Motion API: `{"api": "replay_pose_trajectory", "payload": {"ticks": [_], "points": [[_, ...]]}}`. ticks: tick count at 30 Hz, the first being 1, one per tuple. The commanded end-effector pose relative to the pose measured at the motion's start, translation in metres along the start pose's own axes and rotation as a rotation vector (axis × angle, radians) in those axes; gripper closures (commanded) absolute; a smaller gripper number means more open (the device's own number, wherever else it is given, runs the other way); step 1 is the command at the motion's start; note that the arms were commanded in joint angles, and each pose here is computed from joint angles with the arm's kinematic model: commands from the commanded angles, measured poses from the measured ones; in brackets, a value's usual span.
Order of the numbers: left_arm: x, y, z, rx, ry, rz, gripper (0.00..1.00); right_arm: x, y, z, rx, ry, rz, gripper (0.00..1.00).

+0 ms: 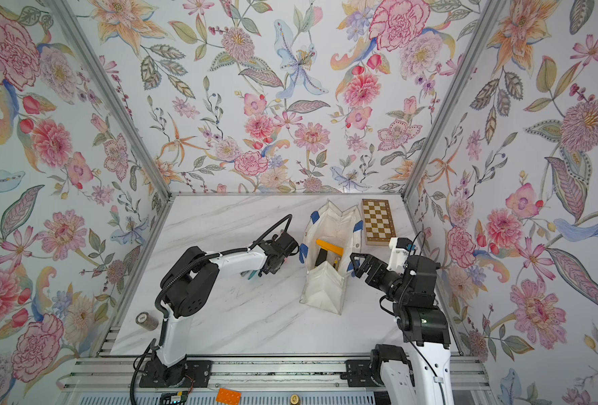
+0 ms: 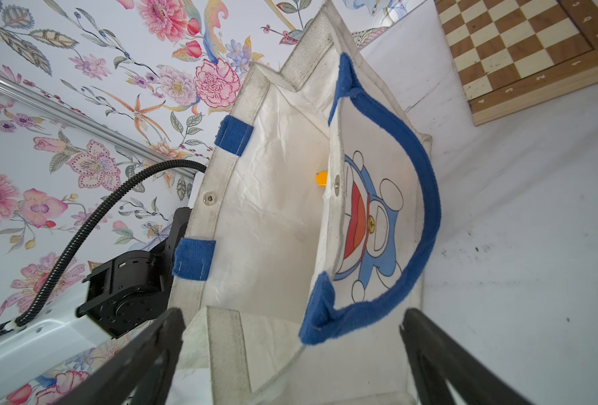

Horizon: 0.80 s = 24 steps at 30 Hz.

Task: Place the art knife into the pouch
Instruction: Pick up the utility knife at the center of the board.

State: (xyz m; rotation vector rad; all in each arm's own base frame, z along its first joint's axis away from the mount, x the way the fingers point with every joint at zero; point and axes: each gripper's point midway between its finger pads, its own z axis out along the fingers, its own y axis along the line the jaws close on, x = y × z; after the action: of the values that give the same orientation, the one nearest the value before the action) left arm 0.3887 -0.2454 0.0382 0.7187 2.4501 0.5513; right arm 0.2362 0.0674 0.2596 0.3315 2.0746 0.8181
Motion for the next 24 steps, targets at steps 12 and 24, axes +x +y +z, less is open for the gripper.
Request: {"api": "replay_pose_trajectory", "payload": {"ticks": [12,24], "points": [[-0.066,0.060,-0.098,0.051,-0.212,-0.140,0.95,-0.010,0.017,-0.007,-0.045,-0.015,-0.027,0.01],[-0.102,0.066,-0.176,0.302,-0.412,-0.212,1.00,-0.024,0.032,-0.004,-0.099,-0.018,-0.049,0.01]]}}
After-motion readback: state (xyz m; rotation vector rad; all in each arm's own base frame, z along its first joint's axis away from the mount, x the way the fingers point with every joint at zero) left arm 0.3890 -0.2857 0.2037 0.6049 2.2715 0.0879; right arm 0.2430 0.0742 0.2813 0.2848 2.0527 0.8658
